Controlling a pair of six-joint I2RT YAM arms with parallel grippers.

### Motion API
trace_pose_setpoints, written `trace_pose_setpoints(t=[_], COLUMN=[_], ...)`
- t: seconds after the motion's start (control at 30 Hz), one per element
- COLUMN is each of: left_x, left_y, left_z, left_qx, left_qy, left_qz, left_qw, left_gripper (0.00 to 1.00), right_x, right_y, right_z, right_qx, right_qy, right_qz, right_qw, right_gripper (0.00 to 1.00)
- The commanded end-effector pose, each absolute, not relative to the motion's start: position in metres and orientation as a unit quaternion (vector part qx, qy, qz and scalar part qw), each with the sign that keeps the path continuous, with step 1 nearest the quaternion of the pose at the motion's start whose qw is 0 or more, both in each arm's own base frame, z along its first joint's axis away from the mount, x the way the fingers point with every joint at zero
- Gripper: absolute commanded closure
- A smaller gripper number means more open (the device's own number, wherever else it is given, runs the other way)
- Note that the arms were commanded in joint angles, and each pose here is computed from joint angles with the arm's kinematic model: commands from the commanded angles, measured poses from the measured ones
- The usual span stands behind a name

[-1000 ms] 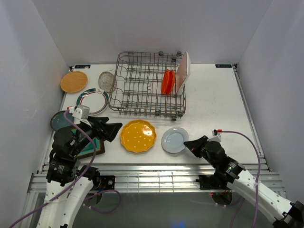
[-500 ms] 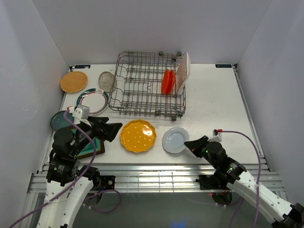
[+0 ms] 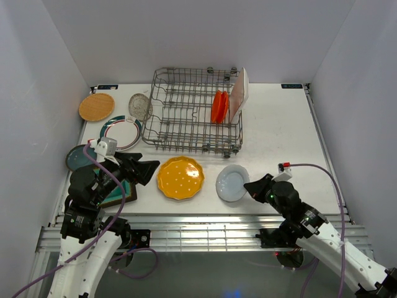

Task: Load the plates into the dish rack
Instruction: Pick up the plate from the corner of the board.

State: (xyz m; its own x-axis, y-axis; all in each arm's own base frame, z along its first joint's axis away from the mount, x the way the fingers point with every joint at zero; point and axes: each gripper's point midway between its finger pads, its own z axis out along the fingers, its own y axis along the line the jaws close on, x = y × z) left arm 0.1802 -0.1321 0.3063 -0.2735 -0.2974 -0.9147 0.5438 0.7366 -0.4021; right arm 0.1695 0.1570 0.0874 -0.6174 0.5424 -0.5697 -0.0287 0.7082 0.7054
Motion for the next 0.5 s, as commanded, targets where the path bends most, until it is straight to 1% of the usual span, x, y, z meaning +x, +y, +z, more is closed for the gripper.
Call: trace_pose_setpoints(t=[0.0, 0.47], left_x=[0.182, 0.183], left_y=[-0.134, -0.134], left_z=[0.305, 0.305], left_qx=[0.091, 0.089], left_qy=[0.716, 0.717], left_qz=[-0.353, -0.353], left_qw=[0.595, 0.595], left_gripper=[0.02, 0.02], right_x=[0.178, 0.176], right_y=[0.163, 0.167], right_z=[0.149, 0.211], right_qx=[0.124, 0.075], right_qy=[0.791, 0.764], right_qz=[0.383, 0.405], right_qw=[0.461, 0.498], right_gripper=[0.92, 0.92])
